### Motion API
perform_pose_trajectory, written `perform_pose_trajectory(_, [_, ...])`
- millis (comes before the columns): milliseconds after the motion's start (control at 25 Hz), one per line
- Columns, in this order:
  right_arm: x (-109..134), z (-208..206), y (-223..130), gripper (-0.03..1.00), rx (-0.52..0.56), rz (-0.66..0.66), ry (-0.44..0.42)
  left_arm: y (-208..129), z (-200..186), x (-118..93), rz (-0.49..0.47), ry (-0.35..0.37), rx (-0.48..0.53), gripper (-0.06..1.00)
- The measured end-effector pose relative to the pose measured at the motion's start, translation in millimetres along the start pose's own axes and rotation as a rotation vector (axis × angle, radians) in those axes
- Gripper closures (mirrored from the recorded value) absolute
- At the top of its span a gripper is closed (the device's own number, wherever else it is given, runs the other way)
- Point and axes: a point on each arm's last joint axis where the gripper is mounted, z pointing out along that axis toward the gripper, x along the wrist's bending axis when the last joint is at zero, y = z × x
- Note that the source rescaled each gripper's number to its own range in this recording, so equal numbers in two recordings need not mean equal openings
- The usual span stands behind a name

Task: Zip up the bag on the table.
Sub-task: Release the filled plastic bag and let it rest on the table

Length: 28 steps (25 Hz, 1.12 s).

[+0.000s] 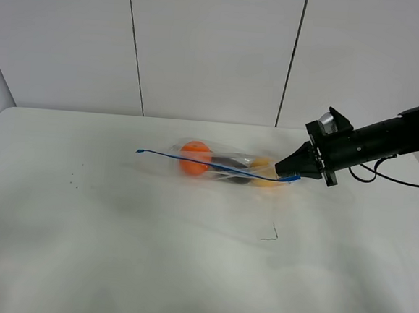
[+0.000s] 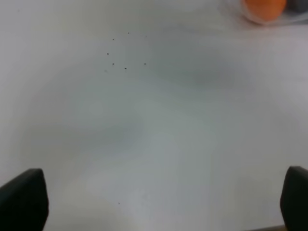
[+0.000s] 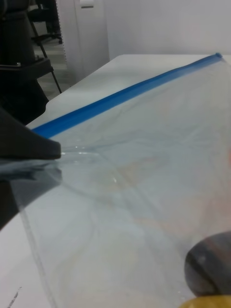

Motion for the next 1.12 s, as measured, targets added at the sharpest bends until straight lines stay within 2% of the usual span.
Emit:
perform_pose_trajectory(200, [0.0, 0.0, 0.1, 0.97, -0.001, -0.005, 0.0, -0.9, 0.5, 3.9, -0.081, 0.043, 0.005, -0.06])
perform_pose_trajectory(640, [0.0, 0.0, 0.2, 0.97, -0.002, -0.012, 0.0, -1.5, 0.4, 7.3, -0.127, 0.08, 0.009, -0.06])
perform_pose_trajectory(1120, [0.3, 0.0, 0.5, 0.97, -0.005, -0.013, 0.003, -1.6, 0.4, 7.3, -0.134, 0.081, 0.009, -0.06])
